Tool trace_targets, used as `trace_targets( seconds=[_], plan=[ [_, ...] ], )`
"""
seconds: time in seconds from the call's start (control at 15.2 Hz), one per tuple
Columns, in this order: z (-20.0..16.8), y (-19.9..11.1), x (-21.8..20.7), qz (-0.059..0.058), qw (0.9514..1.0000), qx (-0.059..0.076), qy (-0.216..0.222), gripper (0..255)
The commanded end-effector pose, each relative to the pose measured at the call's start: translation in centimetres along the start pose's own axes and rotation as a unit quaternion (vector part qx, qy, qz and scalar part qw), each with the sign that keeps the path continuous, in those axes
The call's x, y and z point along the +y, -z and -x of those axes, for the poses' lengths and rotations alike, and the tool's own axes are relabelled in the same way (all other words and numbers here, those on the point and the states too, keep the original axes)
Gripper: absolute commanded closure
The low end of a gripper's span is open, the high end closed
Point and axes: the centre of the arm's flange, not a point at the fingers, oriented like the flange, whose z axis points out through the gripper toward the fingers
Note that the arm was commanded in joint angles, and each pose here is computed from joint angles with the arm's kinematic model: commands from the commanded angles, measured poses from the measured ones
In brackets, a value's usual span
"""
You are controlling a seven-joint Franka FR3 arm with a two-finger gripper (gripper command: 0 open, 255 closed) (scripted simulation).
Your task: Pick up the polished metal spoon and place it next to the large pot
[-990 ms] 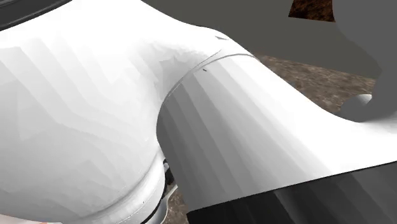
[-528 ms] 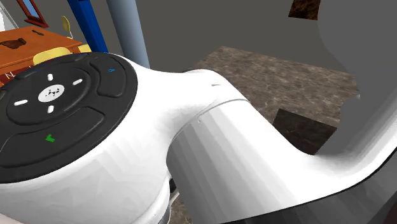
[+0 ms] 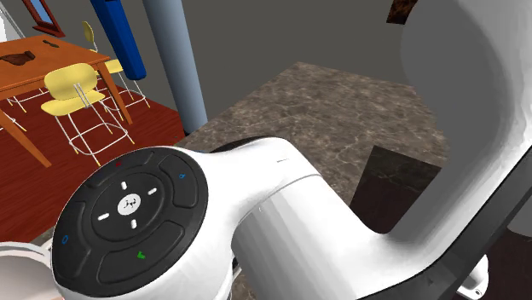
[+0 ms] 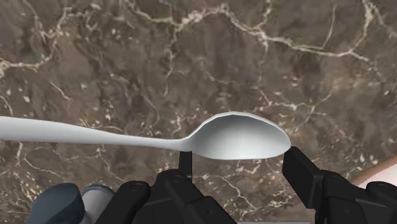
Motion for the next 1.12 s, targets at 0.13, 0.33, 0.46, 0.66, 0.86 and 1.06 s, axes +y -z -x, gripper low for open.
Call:
trace_targets(
  seconds=[0.13,0.33,0.46,0.66,0.86,1.06],
  plan=[
    [0.2,-2.0,-0.1,0.0,1.0,0.0,0.0,255],
    [0.5,-3.6,-0.1,0.0,1.0,0.0,0.0,255],
    [0.7,-5.0,-0.2,0.0,1.0,0.0,0.0,255],
    [0.7,-5.0,-0.2,0.0,1.0,0.0,0.0,255],
    [0.7,-5.0,-0.2,0.0,1.0,0.0,0.0,255],
    [0.7,-5.0,-0.2,0.0,1.0,0.0,0.0,0]
  ],
)
